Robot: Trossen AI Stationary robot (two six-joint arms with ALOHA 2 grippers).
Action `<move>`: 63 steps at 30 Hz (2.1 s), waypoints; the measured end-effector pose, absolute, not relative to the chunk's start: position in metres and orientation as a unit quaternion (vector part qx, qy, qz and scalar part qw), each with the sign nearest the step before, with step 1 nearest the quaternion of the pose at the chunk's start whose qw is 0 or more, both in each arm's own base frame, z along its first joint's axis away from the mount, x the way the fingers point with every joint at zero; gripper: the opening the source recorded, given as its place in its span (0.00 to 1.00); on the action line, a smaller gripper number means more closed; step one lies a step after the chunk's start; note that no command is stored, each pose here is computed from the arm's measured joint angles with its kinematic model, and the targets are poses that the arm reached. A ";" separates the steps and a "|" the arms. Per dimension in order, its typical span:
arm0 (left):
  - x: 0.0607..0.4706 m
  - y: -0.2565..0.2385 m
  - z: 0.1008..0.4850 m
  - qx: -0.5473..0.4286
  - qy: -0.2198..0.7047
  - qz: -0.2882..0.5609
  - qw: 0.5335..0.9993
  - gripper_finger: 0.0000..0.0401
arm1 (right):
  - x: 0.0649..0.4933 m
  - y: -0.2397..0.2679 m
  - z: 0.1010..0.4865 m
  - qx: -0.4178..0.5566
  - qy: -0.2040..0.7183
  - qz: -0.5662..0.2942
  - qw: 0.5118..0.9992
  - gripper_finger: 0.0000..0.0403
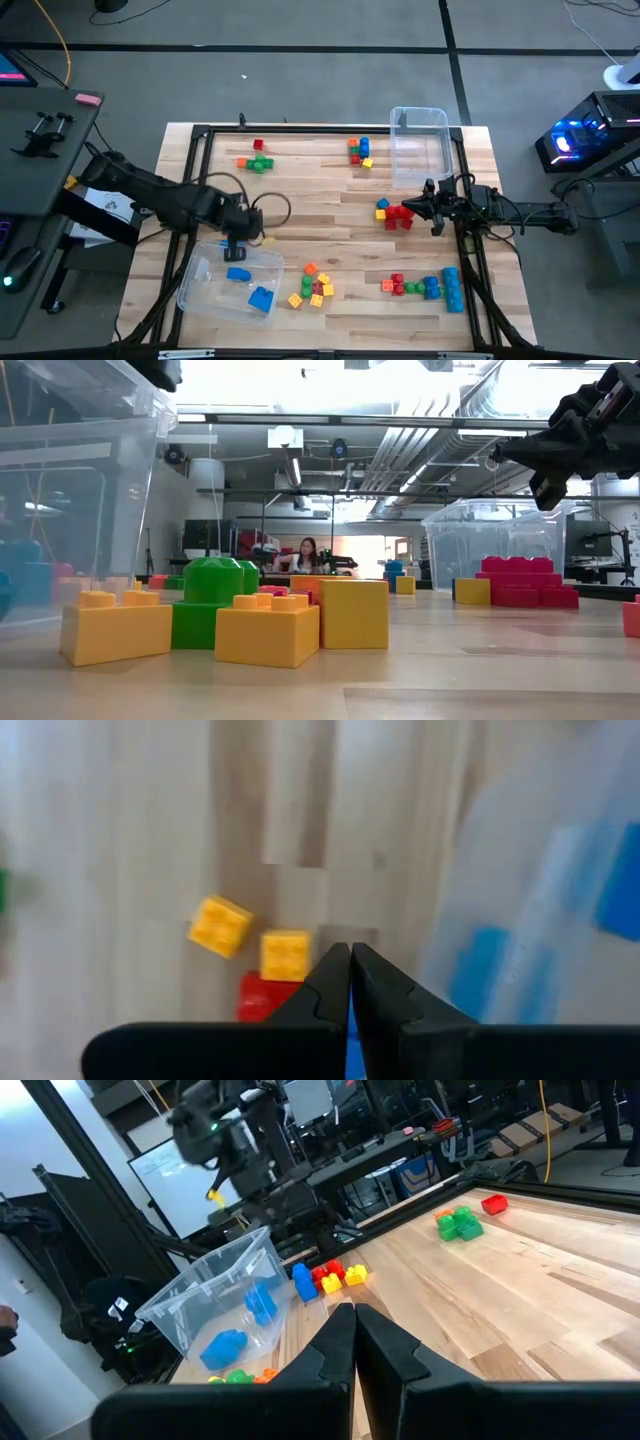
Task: Sort blocks by size
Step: Adjust the left transparent bin, then put the large blue game piece into the left transparent bin
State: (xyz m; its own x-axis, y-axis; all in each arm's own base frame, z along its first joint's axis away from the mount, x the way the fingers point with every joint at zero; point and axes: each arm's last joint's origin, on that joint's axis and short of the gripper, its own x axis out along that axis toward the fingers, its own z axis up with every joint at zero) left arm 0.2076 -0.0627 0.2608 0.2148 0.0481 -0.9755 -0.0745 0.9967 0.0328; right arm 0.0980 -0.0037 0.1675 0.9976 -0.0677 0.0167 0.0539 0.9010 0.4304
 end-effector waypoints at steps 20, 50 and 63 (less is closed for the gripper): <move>0.187 -0.109 0.253 -0.017 0.630 -0.006 0.776 0.00 | 0.098 -0.004 0.168 0.220 -0.016 -0.031 0.975 0.01; 0.186 -0.018 0.255 -0.362 0.596 0.338 0.632 0.33 | 0.098 -0.004 0.168 0.220 -0.016 -0.031 0.975 0.01; 0.175 -0.032 0.220 -0.474 0.541 0.466 0.515 0.57 | 0.098 -0.004 0.168 0.220 -0.016 -0.031 0.975 0.01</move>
